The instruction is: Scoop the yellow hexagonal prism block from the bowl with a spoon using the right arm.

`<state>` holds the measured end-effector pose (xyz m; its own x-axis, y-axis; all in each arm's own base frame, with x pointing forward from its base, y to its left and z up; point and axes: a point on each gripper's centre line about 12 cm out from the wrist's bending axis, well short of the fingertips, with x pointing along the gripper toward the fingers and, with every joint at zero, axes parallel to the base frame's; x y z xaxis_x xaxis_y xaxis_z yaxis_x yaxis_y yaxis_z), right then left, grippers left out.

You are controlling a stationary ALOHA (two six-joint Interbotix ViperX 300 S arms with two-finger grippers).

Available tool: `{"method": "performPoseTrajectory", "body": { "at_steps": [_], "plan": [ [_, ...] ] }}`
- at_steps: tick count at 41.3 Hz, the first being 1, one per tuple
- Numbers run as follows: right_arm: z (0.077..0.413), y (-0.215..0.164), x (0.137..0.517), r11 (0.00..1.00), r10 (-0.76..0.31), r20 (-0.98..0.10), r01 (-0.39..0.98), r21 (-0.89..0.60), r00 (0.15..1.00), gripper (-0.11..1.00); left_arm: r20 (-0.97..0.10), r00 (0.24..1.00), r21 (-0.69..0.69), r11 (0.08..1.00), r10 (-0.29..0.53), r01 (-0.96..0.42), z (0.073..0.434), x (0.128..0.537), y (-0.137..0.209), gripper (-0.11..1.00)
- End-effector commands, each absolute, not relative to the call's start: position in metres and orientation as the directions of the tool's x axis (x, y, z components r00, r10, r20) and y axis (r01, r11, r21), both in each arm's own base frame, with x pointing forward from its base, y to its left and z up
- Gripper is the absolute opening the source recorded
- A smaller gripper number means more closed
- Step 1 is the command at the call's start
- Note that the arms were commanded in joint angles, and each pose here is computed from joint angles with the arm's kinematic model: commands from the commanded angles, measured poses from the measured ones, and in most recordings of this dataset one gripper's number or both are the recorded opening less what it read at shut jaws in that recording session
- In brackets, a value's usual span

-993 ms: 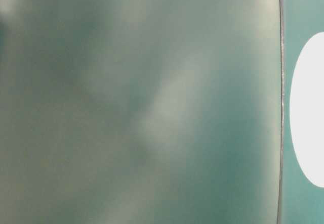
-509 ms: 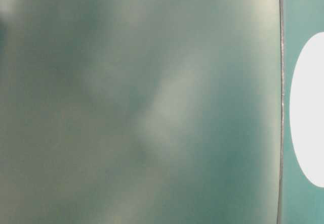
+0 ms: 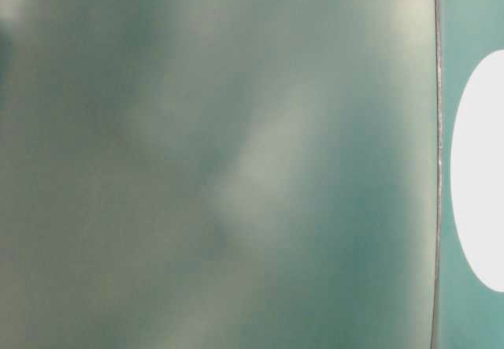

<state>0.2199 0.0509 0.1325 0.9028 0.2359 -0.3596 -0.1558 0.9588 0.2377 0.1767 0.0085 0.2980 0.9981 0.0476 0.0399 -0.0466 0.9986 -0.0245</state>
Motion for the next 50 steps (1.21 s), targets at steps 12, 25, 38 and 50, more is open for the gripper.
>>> {"method": "performPoseTrajectory", "body": {
  "at_steps": [12,25,38,50],
  "plan": [
    [0.134,0.036,0.214,0.981,0.090,-0.172,-0.058,0.183,0.981,0.67,0.046,0.998,-0.020,0.999,0.049,-0.048,0.305,0.180,0.009,0.00],
    [0.113,0.051,0.205,0.986,0.062,-0.184,-0.031,0.165,0.981,0.67,0.028,0.998,-0.020,0.999,0.049,-0.049,0.302,0.180,0.009,0.00],
    [0.087,0.064,0.208,0.994,0.037,-0.248,-0.011,0.108,0.968,0.67,0.014,0.999,-0.020,0.999,0.049,-0.049,0.300,0.180,0.009,0.00],
    [0.080,0.067,0.210,0.998,0.040,-0.277,-0.024,0.060,0.960,0.66,0.012,0.999,-0.017,0.999,0.049,-0.049,0.300,0.180,0.009,0.00]
  ]
}}
